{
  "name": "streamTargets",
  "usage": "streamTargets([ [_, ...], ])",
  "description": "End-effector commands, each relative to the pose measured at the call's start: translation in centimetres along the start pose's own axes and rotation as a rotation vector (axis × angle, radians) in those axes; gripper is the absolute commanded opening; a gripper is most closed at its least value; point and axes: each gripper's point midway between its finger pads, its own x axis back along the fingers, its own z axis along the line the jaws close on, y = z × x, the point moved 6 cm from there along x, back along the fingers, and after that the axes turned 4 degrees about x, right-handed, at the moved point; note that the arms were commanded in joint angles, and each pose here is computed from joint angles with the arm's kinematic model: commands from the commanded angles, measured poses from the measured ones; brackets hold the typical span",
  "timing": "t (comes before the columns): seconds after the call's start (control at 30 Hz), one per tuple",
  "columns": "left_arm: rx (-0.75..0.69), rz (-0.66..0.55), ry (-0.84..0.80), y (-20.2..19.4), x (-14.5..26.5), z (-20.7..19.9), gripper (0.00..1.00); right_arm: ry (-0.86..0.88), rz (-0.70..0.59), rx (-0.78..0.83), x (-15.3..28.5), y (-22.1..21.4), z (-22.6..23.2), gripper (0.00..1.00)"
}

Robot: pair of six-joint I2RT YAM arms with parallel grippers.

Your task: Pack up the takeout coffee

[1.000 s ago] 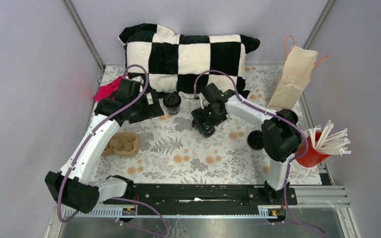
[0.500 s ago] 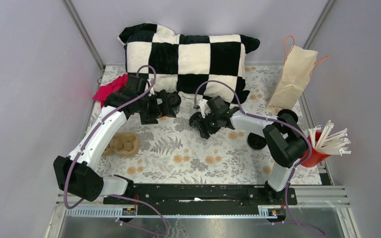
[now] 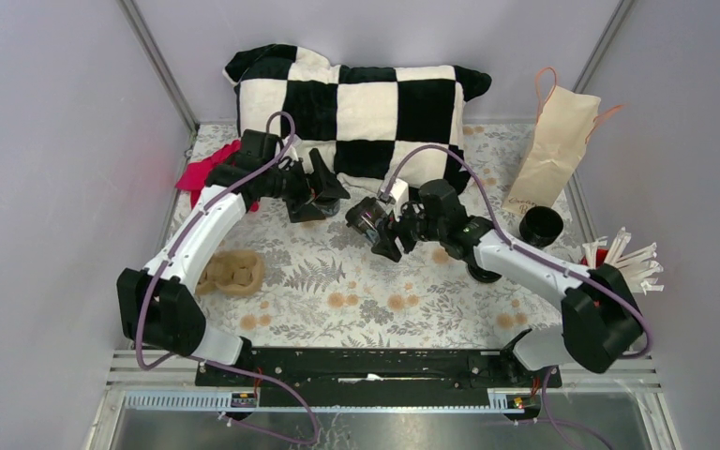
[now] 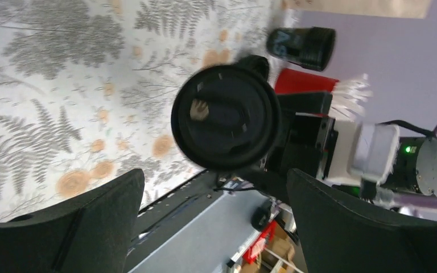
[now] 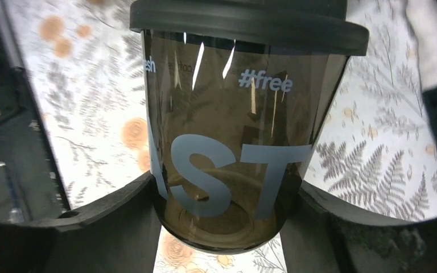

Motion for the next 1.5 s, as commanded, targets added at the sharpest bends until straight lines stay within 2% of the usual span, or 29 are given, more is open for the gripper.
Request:
streamTargets([
  [0.0,-0.004,0.074,-0.209,0.6,-0.4,-2.7,0.99,0.151,-0.157,0.051,1.8,3.8,2.8,0.59],
  [0.2,-0.023,0.126,-0.231,0.4,-0.8,-2.6,0.99,0.224,-0.174,0.071,2.4,5.0,3.7,0.58],
  [0.37,-0.062,0.161,-0.231,-0.1,-0.7,-2.6,0.94,0.232,-0.161,0.088,2.4,5.0,3.7,0.57],
  [0.43,-0.059,0.176,-0.206,-0.7,-0.8,-2.2,0.99,0.231,-0.162,0.094,2.4,5.0,3.7,0.57],
  [0.63,-0.081,0.222,-0.174,-2.2,-1.3,-1.9,0.99,0.245,-0.163,0.095,2.3,5.1,3.7,0.56],
  [0.87,-0.104,0.229,-0.183,-2.8,-1.4,-2.4,0.84,0.247,-0.152,0.096,2.0,4.7,3.7,0.56],
  [0.97,-0.093,0.237,-0.182,-3.0,-1.4,-2.3,0.81,0.239,-0.148,0.097,2.0,4.5,3.6,0.55],
  [1.13,-0.108,0.265,-0.19,-3.8,-1.6,-2.6,0.89,0.236,-0.141,0.094,1.9,4.2,3.6,0.56],
  [1.27,-0.106,0.267,-0.179,-4.0,-1.9,-2.6,0.74,0.225,-0.143,0.097,2.0,4.4,3.4,0.57],
  [1.47,-0.103,0.219,-0.138,-3.4,-1.9,-2.7,0.61,0.186,-0.135,0.075,2.0,3.9,3.2,0.65],
])
